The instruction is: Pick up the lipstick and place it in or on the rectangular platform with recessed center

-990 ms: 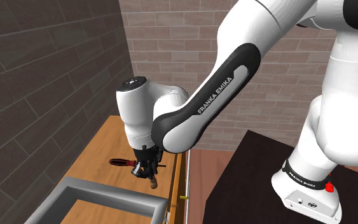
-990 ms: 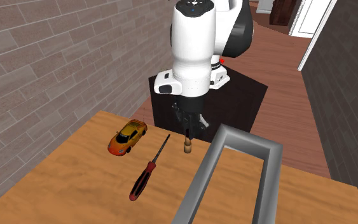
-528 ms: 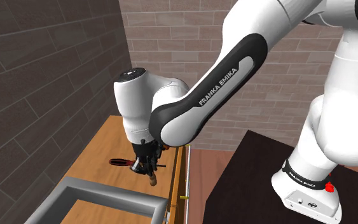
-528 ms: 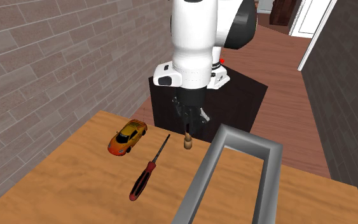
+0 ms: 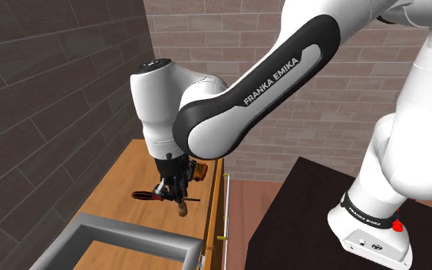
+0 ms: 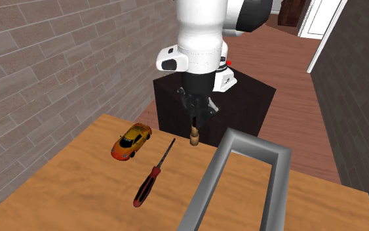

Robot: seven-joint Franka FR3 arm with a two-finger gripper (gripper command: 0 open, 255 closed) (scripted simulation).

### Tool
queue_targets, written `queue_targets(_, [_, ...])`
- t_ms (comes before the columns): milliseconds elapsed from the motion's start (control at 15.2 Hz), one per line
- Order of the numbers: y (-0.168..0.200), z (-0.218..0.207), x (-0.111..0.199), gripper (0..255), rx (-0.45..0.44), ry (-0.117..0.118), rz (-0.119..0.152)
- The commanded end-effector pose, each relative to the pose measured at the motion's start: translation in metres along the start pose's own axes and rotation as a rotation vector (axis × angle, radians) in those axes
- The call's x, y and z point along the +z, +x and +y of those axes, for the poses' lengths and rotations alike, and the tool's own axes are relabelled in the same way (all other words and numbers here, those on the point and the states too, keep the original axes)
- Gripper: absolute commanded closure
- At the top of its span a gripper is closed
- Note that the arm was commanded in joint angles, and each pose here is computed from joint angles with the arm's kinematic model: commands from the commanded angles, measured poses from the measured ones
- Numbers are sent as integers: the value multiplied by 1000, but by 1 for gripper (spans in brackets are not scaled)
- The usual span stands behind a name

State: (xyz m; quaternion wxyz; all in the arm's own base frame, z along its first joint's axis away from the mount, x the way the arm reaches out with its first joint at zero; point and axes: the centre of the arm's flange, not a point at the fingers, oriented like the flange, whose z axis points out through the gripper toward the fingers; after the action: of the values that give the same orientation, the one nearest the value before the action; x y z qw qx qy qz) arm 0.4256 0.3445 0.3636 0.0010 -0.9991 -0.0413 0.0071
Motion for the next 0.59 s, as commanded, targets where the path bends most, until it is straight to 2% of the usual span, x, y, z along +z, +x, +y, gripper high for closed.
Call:
queue_targets(0, [0,1,-11,255,0,0,0])
queue_targets(528, [-1,1,-53,255,0,0,0])
